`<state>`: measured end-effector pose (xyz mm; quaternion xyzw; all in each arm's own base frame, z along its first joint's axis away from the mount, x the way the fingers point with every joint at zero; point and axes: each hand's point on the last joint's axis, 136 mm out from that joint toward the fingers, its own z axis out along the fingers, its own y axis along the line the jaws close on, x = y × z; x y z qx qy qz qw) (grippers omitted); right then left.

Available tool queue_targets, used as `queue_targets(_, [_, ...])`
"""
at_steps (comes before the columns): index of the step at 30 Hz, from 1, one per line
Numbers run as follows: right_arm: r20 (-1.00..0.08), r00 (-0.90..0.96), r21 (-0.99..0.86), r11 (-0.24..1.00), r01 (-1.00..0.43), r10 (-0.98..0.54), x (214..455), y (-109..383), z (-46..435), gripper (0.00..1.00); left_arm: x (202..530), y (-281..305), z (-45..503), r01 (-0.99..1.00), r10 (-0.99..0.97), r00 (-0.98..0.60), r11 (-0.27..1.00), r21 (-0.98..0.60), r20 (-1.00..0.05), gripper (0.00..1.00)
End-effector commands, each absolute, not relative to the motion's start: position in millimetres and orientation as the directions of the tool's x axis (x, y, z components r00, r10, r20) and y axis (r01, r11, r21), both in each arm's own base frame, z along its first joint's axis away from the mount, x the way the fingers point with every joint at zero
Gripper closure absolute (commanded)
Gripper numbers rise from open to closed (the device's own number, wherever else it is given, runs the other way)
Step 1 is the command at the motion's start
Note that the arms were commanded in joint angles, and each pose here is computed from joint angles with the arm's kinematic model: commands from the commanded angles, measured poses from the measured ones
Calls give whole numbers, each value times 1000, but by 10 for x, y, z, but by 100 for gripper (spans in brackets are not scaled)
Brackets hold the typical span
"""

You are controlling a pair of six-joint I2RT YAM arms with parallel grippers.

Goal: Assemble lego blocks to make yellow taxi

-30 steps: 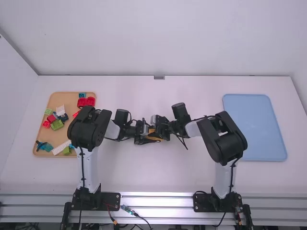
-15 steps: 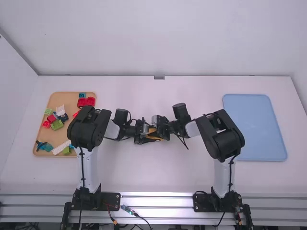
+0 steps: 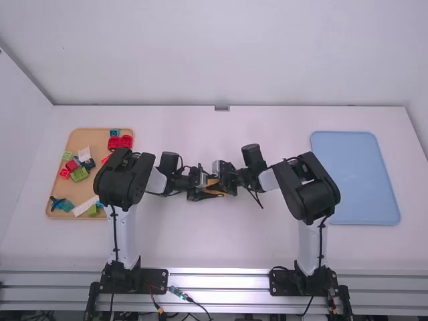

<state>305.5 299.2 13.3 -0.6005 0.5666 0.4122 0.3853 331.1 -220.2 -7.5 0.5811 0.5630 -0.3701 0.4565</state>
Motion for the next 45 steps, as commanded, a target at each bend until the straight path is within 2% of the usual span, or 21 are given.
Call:
queue_targets(1, [-896,-60,85,-38,-996,-439,2912,2917,-247,82,3309,-2227,-220,990,364,102,50,129,-926,93])
queue_targets(3, [-897,-58,83,-39,-996,-439,2913,2918,-237,78,3305,-2227,-222,991,365,101,50,127,-926,93])
queue_targets(4, [-897,-56,82,-39,-996,-438,2916,2919,-221,71,3306,-2225,-223,991,365,97,52,124,-926,93])
queue_targets(5, [-898,-54,79,-39,-996,-437,2921,2921,-204,69,3307,-2225,-222,991,364,96,52,123,-926,93])
queue_targets(9, [-900,-42,66,-41,-997,-433,2931,2925,-155,47,3305,-2226,-222,991,364,97,52,124,-926,93])
queue_targets(12, [-903,-33,56,-41,-998,-429,2943,2931,-111,42,3304,-2227,-223,991,365,96,52,123,-926,93])
queue_targets(14, [-905,-24,44,-38,-998,-425,2961,2927,-53,34,3301,-2226,-225,991,365,94,51,121,-926,93])
queue_targets(24, [-917,63,-64,-10,-998,-394,3002,2775,332,32,3294,-2225,-231,992,366,87,51,114,-926,94])
queue_targets(33, [-921,96,-105,3,-994,-377,3064,2762,450,31,3307,-2198,-302,992,402,66,70,102,-913,94])
queue_targets(37, [-922,100,-109,3,-994,-374,3070,2766,459,23,3308,-2196,-305,992,404,65,71,102,-912,94])
queue_targets(45, [-935,79,-109,71,-991,-345,3256,2663,583,20,3308,-2195,-303,992,403,65,71,102,-913,95])
